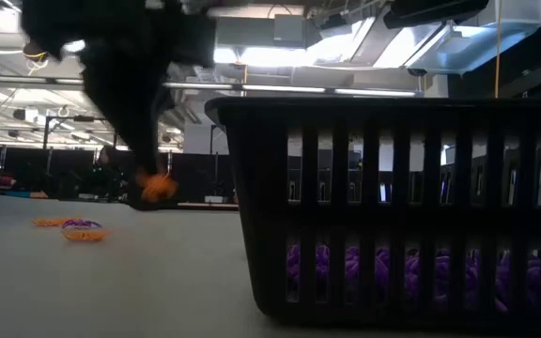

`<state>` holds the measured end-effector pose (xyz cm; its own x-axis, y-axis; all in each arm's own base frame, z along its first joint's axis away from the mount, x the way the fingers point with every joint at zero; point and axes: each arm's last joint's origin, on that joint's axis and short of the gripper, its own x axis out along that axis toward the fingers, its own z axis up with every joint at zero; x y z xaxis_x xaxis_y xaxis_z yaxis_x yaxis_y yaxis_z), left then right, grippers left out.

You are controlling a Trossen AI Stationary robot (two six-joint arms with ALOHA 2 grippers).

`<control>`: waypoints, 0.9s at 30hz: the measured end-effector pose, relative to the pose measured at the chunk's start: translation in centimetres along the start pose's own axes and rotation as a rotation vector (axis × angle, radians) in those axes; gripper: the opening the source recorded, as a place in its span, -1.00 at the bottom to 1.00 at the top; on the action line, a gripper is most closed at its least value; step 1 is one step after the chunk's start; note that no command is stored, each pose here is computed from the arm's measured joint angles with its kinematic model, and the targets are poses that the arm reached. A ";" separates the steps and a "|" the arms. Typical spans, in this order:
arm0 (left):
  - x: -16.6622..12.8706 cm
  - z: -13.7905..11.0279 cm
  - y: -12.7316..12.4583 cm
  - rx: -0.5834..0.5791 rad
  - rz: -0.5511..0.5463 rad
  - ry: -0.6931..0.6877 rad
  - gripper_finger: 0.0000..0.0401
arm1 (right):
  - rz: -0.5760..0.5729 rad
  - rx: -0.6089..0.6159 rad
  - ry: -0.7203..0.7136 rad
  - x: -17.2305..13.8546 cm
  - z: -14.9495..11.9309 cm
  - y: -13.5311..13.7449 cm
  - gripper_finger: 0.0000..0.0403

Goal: Sort Halloween decoration
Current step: Put the orange spider toy into the middle black bin

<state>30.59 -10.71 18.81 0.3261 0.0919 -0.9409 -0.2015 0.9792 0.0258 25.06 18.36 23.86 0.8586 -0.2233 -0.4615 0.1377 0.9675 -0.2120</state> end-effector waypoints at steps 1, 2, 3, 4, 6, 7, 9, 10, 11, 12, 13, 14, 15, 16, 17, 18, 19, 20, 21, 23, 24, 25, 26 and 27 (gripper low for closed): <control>-0.4 0.5 -0.1 0.010 0.002 -0.024 -1.00 | 0.000 0.000 0.000 0.0 0.0 0.0 -0.39; -0.8 1.0 -0.3 0.023 -0.003 -0.047 -1.00 | -0.001 0.000 0.000 0.0 0.0 0.0 -0.39; -1.3 1.5 -0.5 0.035 -0.007 -0.072 -1.00 | -0.001 0.000 0.000 0.0 0.0 0.0 -0.39; -1.7 2.0 -0.5 0.048 -0.007 -0.100 -1.00 | -0.001 0.000 -0.001 0.0 0.0 0.0 -0.39; -2.6 3.1 -0.7 0.068 0.014 -0.168 -1.00 | -0.002 0.000 -0.001 0.0 0.0 0.0 -0.39; -3.0 3.6 -0.6 0.077 0.030 -0.200 -1.00 | -0.003 0.000 -0.001 0.0 0.0 0.0 -0.39; -3.8 4.9 -0.5 0.093 0.040 -0.279 -1.00 | -0.009 0.000 -0.004 0.0 0.0 0.0 -0.39; -4.1 5.6 -0.4 0.098 0.034 -0.322 -1.00 | -0.010 0.000 -0.004 0.0 0.0 0.0 -0.39; -4.4 6.2 -0.3 0.106 0.025 -0.363 -1.00 | -0.010 0.000 -0.004 0.0 0.0 0.0 -0.39; -4.5 6.8 -0.1 0.113 0.016 -0.404 -1.00 | -0.010 0.000 -0.004 0.0 0.0 0.0 -0.39; -4.6 7.3 0.1 0.118 0.005 -0.440 -1.00 | -0.010 0.000 -0.004 0.0 0.0 0.0 -0.39; -4.6 7.8 0.5 0.119 0.000 -0.466 -1.00 | -0.010 0.000 -0.004 0.0 0.0 0.0 -0.39; -4.6 8.2 0.9 0.110 0.000 -0.483 -1.00 | -0.010 0.000 -0.004 0.0 0.0 0.0 -0.39; -4.5 8.6 1.4 0.094 0.004 -0.497 -1.00 | -0.010 0.000 -0.004 0.0 0.0 0.0 -0.39; -4.3 8.9 1.8 0.079 0.004 -0.507 -0.99 | -0.010 0.000 -0.004 0.0 0.0 0.0 -0.39; -4.2 9.2 2.3 0.068 -0.001 -0.507 -0.98 | -0.010 0.000 -0.004 0.0 0.0 0.0 -0.39; -4.0 9.3 2.8 0.061 -0.012 -0.498 -0.95 | -0.010 0.000 -0.003 0.0 0.0 0.0 -0.39; -3.8 9.5 3.2 0.054 -0.020 -0.493 -0.92 | -0.009 0.000 -0.003 0.0 0.0 0.0 -0.39; -3.6 9.7 3.5 0.046 -0.017 -0.491 -0.88 | -0.010 -0.001 -0.003 0.0 0.0 0.0 -0.39; -3.3 9.7 3.9 0.040 -0.003 -0.474 -0.78 | -0.010 -0.003 -0.001 0.0 0.0 0.0 -0.39; -3.2 9.7 4.1 0.040 0.003 -0.463 -0.72 | -0.011 -0.006 0.002 0.0 -0.1 0.0 -0.39; -3.2 9.7 4.1 0.039 0.003 -0.461 -0.67 | -0.012 -0.008 0.004 0.0 -0.1 -0.1 -0.39; -3.2 9.7 4.1 0.039 0.002 -0.461 -0.62 | -0.013 -0.013 0.008 0.0 -0.1 -0.1 -0.39; -3.2 9.7 4.1 0.041 0.000 -0.459 -0.57 | -0.015 -0.019 0.013 0.0 -0.2 -0.1 -0.39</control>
<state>37.65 -5.22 25.17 0.7033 0.1541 -0.6940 -0.1682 0.9846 0.0481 24.94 18.24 23.71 0.8500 -0.2391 -0.4695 0.1409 0.9618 -0.2348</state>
